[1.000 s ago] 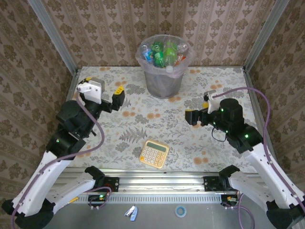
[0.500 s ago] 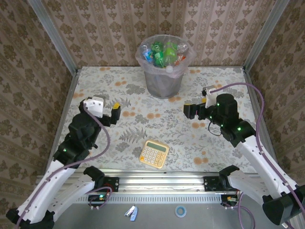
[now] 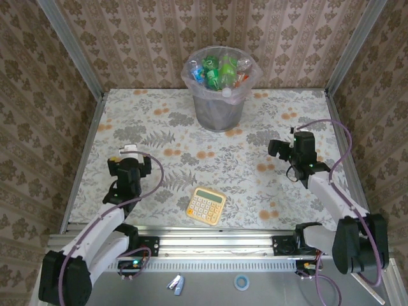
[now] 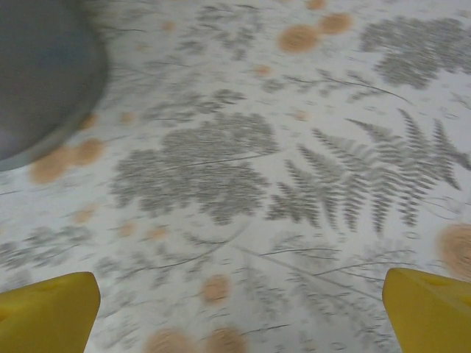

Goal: Throw the plastic bottles in the bin

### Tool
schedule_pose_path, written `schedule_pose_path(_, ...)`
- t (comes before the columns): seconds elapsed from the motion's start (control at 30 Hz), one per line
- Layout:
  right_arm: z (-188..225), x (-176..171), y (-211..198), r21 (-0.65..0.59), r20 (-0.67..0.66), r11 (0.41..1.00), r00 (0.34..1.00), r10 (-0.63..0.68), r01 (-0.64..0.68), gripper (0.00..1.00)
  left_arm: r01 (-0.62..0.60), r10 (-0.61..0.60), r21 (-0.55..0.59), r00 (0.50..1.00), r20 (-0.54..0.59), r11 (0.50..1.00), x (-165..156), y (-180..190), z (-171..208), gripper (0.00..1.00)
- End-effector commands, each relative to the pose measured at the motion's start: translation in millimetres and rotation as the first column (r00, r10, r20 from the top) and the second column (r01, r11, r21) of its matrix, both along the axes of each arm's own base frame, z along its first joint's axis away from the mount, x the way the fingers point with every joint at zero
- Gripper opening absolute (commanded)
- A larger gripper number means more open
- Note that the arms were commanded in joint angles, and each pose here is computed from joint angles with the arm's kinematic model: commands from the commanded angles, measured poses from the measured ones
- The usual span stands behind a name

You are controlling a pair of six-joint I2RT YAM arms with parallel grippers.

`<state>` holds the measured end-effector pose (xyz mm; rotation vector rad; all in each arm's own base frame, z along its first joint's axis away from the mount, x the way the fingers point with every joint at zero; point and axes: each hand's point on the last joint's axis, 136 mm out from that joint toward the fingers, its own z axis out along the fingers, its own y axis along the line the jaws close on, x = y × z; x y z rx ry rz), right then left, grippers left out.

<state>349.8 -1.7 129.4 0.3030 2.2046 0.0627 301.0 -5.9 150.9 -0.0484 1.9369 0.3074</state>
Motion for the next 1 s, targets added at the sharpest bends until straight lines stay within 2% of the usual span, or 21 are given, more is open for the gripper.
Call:
schedule_pose_path(0.0,5,14,-31,-0.057,0.079,0.990,0.989,-0.122,0.127,1.00,-0.048,0.047,0.007,0.992,0.120,0.999,14,16,22,1.00)
schedule_pose_path(0.23,1,17,-42,-0.194,0.216,0.972,0.973,-0.087,0.130,1.00,-0.011,0.019,-0.043,0.984,0.177,0.999,18,27,-4,1.00)
schedule_pose_path(0.43,3,21,-37,-0.190,0.347,0.975,0.937,-0.044,0.116,1.00,0.051,-0.044,-0.036,0.984,0.171,0.998,37,19,-14,1.00)
schedule_pose_path(0.57,-19,33,-23,-0.189,0.360,0.981,0.933,0.021,0.051,1.00,0.107,-0.102,-0.008,0.965,0.243,0.994,50,11,-11,1.00)
schedule_pose_path(0.63,-24,38,-18,-0.207,0.370,0.978,0.928,0.045,0.036,1.00,0.113,-0.110,0.005,0.964,0.242,0.994,56,9,-17,1.00)
schedule_pose_path(0.7,-26,38,-15,-0.206,0.333,0.978,0.941,0.059,0.011,1.00,0.130,-0.130,0.017,0.964,0.230,0.991,63,6,-23,1.00)
schedule_pose_path(0.83,-30,46,-20,-0.204,0.289,0.979,0.957,0.030,0.031,1.00,0.164,-0.165,0.017,0.977,0.137,0.986,88,1,-45,1.00)
schedule_pose_path(0.87,-29,47,-20,-0.208,0.293,0.978,0.956,0.031,0.032,1.00,0.160,-0.158,-0.015,0.983,0.089,0.987,90,2,-50,1.00)
schedule_pose_path(0.97,-30,46,-20,-0.208,0.287,0.978,0.957,0.031,0.031,1.00,0.108,-0.103,-0.080,0.992,0.067,0.991,96,19,-52,1.00)
